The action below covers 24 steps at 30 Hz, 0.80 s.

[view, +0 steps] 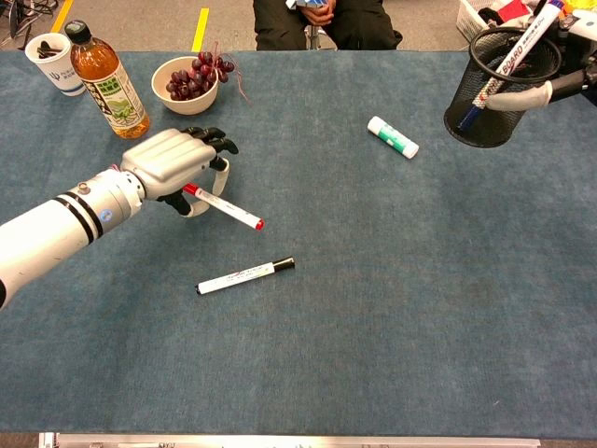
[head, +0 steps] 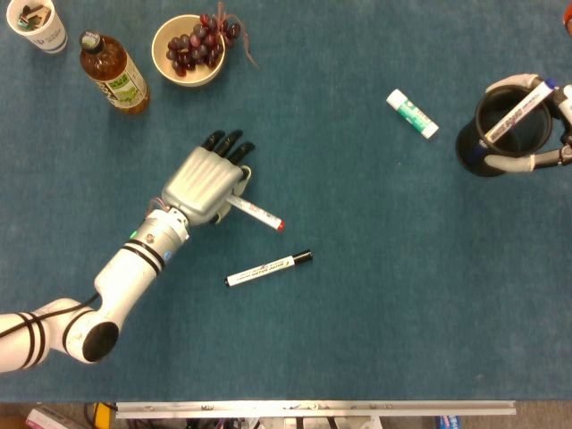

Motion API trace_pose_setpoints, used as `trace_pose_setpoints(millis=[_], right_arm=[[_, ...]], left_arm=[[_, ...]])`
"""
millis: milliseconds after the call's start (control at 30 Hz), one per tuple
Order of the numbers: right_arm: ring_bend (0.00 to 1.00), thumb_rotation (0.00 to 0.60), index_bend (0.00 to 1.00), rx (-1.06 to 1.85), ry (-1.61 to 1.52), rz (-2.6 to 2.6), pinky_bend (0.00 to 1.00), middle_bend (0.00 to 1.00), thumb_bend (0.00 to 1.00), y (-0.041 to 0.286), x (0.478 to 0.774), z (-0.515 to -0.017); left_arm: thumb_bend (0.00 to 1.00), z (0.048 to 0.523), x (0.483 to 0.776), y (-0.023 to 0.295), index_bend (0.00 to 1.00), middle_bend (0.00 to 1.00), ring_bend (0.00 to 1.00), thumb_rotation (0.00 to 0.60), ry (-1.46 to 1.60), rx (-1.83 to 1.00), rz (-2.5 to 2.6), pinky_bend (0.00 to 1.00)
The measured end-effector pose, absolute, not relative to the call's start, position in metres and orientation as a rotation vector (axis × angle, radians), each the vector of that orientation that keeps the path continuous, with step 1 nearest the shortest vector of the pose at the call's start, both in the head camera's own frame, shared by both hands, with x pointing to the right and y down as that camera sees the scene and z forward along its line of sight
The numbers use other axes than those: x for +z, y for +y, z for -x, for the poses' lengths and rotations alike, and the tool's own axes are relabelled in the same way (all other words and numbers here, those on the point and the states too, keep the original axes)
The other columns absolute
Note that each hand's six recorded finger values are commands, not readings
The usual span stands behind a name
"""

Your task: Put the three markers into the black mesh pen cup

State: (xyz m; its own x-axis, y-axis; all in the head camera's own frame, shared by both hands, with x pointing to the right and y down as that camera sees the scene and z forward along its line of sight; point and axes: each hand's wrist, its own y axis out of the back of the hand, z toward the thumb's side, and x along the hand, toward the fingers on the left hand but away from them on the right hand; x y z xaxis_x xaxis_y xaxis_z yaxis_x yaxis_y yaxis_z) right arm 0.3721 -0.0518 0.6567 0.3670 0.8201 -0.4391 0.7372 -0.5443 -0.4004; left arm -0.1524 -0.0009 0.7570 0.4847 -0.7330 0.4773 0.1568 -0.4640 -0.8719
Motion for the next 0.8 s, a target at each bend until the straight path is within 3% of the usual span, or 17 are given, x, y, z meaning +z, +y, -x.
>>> trace_pose_setpoints(millis=[400,800], right_arm=[[0.34,0.6,0.48,0.913,-1.257,2.552,0.43,0.43,0.31,-0.045,0.663,-0.328],[0.34,0.6,0.48,0.913,-1.113,2.601,0.43,0.43,0.32,-0.034,0.68,-0.281]], left_arm=[[0.31,0.181,0.697,-0.032,0.56,0.15,0.05,0.6,0.703,-1.042,1.647,0.12],[0.31,0.196,0.654,-0.033,0.56,0.15,0.05,0.6,0.849,-0.96,1.756,0.12]])
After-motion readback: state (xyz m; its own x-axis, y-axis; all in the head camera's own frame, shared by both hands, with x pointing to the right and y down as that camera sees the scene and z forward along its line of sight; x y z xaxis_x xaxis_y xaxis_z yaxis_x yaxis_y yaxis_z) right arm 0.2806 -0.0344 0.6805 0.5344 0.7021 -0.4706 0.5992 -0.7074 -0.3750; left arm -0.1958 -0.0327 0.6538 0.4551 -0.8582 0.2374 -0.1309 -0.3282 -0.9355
